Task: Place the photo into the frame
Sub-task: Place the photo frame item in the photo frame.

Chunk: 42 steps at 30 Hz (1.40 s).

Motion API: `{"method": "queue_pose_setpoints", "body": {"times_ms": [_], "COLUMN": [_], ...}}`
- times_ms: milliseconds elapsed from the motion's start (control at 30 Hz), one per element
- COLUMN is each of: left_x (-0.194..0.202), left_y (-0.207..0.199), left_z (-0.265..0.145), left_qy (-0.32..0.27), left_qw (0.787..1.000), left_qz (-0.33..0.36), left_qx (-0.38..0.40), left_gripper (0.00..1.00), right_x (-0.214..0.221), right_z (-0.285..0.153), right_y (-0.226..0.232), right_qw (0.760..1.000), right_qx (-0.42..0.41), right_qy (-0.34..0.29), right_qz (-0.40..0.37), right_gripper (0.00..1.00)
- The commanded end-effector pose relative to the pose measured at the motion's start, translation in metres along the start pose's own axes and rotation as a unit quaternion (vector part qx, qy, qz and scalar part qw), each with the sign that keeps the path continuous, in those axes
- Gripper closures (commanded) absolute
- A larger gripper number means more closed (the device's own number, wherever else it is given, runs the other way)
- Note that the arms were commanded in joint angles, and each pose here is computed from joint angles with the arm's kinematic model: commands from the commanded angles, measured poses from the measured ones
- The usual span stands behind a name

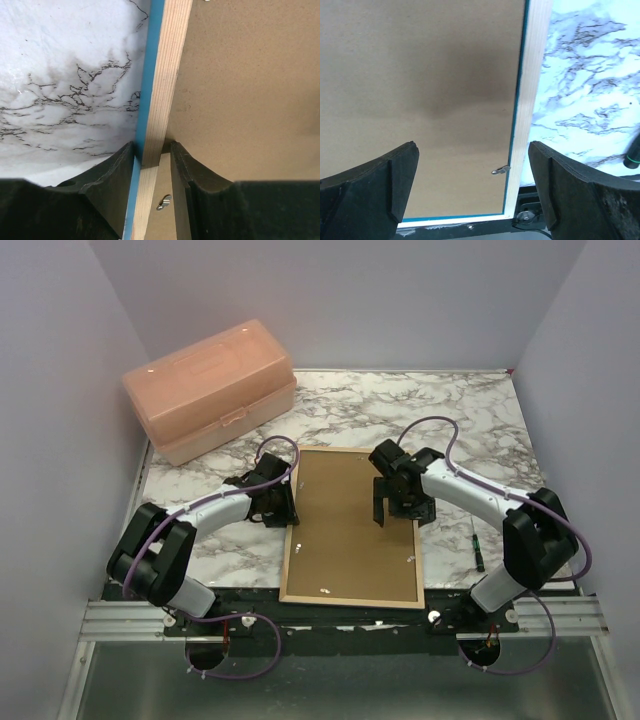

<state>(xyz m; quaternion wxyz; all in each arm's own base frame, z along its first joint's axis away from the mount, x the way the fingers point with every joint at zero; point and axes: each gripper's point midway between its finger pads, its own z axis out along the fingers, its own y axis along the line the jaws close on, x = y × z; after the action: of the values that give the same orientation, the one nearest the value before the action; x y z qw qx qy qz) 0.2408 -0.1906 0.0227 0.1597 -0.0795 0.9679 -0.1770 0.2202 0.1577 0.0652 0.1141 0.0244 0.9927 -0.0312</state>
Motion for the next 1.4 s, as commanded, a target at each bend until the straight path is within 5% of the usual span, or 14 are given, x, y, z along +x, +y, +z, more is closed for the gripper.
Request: {"method": "queue_pose_setpoints", "body": {"times_ms": [0, 233, 567, 767, 1167, 1367], "left_x": [0.031, 0.031, 0.027, 0.025, 0.027, 0.027], "left_y": [0.045, 0.046, 0.034, 0.028, 0.020, 0.019], "left_z": [0.018, 0.018, 0.012, 0.009, 0.012, 0.009], "left_qy": [0.039, 0.041, 0.037, 0.034, 0.043, 0.041], "left_qw": [0.995, 0.995, 0.997, 0.998, 0.998, 0.999], "left_qz": [-0.002, 0.004, 0.015, 0.018, 0.021, 0.018], "left_qx": [-0.088, -0.090, -0.060, -0.047, -0.028, -0.025], "left_gripper": [0.64, 0.64, 0.63, 0.63, 0.63, 0.59], "right_x": [-0.001, -0.005, -0.027, -0.012, -0.002, 0.000], "right_z": [0.005, 0.007, 0.004, 0.010, 0.054, 0.068], "right_y": [-0.021, -0.024, -0.042, -0.041, -0.042, -0.049], "right_qw": [0.997, 0.997, 0.985, 0.983, 0.985, 0.991], "right_qx": [0.072, 0.072, -0.115, -0.131, -0.100, -0.049], "right_qy": [-0.004, -0.023, -0.023, 0.002, 0.036, 0.043], "right_qz": [-0.001, 0.018, 0.124, 0.130, 0.135, 0.117], "right_gripper": [0.00, 0.00, 0.01, 0.04, 0.46, 0.54]}}
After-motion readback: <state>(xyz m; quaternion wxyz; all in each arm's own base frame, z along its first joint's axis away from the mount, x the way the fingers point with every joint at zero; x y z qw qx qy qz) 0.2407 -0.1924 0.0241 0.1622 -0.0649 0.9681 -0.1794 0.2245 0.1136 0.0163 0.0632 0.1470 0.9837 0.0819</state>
